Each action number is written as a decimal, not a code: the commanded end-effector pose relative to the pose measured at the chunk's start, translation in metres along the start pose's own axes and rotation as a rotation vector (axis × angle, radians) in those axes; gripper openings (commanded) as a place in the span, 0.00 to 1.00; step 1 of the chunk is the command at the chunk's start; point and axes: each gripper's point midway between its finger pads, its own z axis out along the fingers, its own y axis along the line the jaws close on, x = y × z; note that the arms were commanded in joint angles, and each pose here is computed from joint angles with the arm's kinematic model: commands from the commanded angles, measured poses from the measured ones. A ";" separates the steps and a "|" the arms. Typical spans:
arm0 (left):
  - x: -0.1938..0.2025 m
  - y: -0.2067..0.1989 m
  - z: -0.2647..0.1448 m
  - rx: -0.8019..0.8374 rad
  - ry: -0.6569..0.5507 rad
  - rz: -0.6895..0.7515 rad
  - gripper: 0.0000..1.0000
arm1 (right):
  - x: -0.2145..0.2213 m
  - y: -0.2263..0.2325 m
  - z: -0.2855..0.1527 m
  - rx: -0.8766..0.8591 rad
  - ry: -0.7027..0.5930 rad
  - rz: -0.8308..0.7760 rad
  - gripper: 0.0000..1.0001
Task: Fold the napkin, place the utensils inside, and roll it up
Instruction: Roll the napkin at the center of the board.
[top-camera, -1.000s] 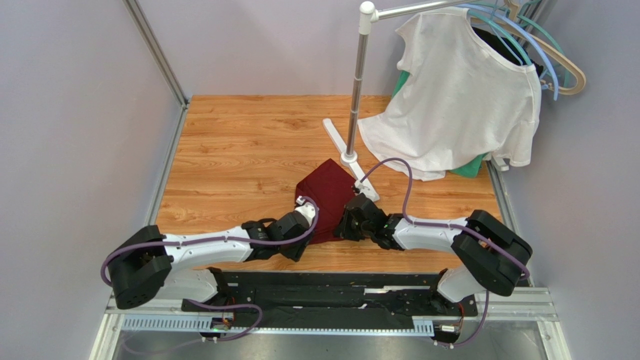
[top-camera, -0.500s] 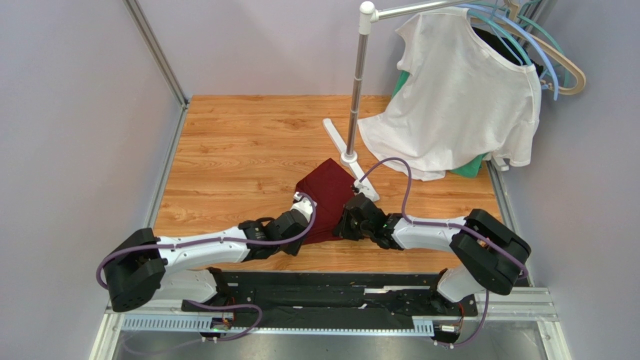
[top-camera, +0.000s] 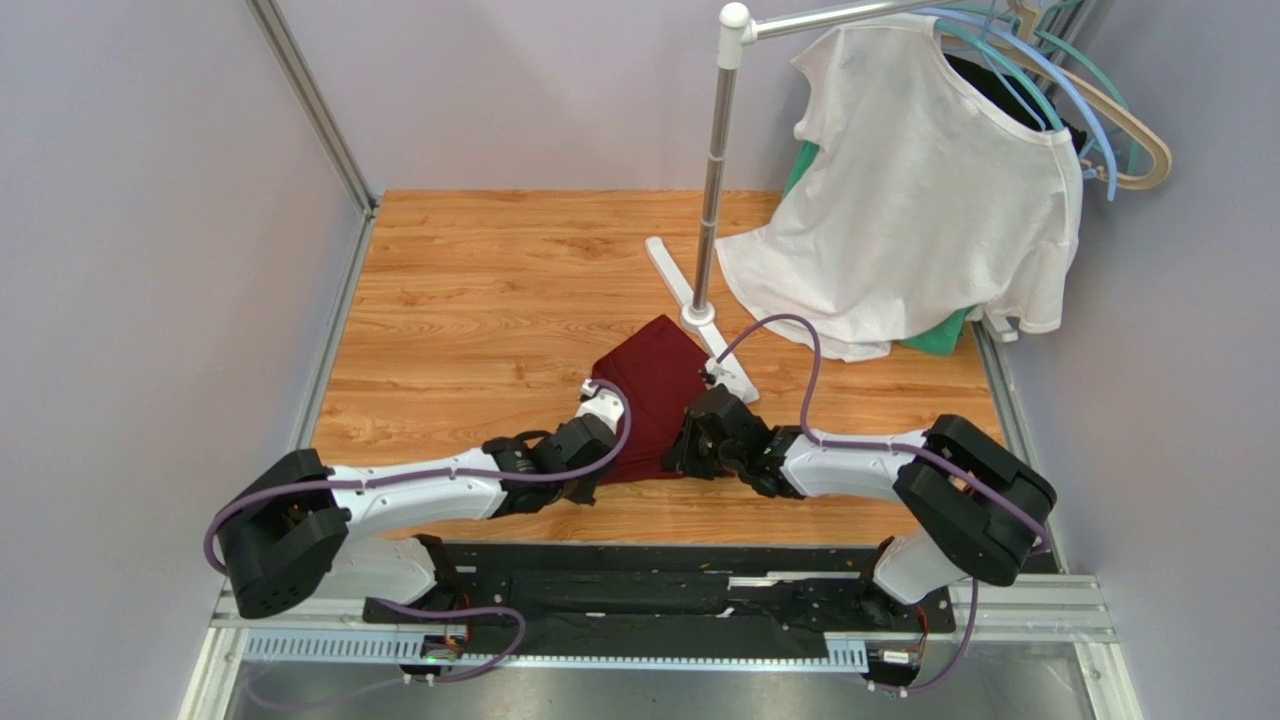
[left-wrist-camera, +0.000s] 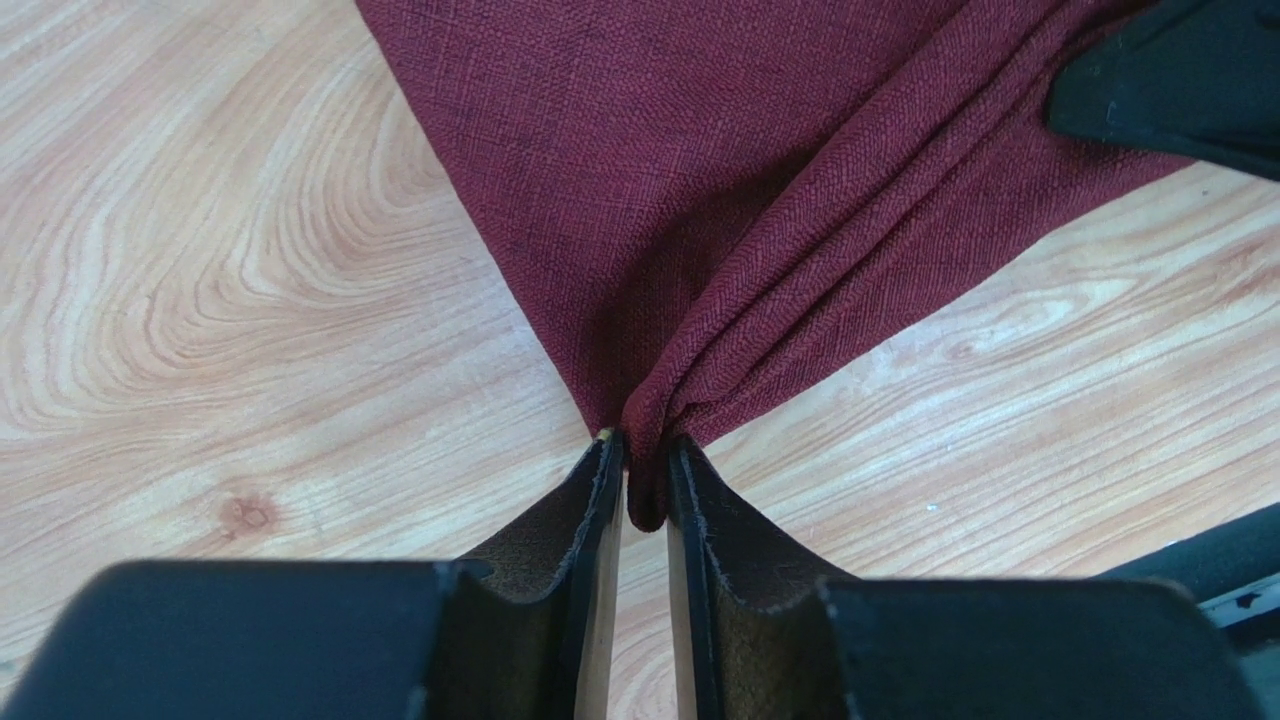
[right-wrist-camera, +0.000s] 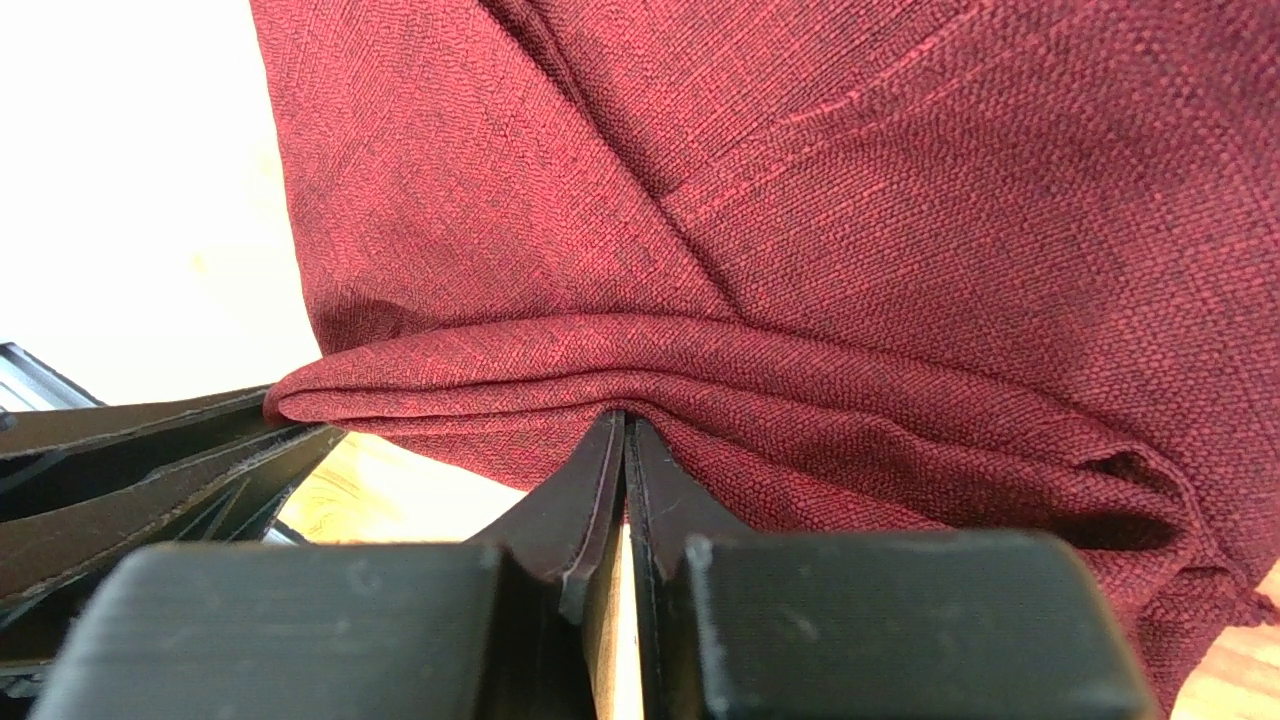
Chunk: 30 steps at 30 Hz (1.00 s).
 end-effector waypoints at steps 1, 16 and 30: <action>-0.017 0.005 -0.005 -0.005 -0.066 -0.065 0.28 | 0.027 -0.054 0.002 0.186 0.082 -0.030 0.07; -0.011 0.012 0.013 0.062 -0.027 -0.169 0.50 | 0.028 -0.053 0.002 0.184 0.089 -0.037 0.06; -0.003 0.016 0.023 0.083 -0.029 -0.279 0.31 | 0.030 -0.055 0.002 0.184 0.100 -0.043 0.06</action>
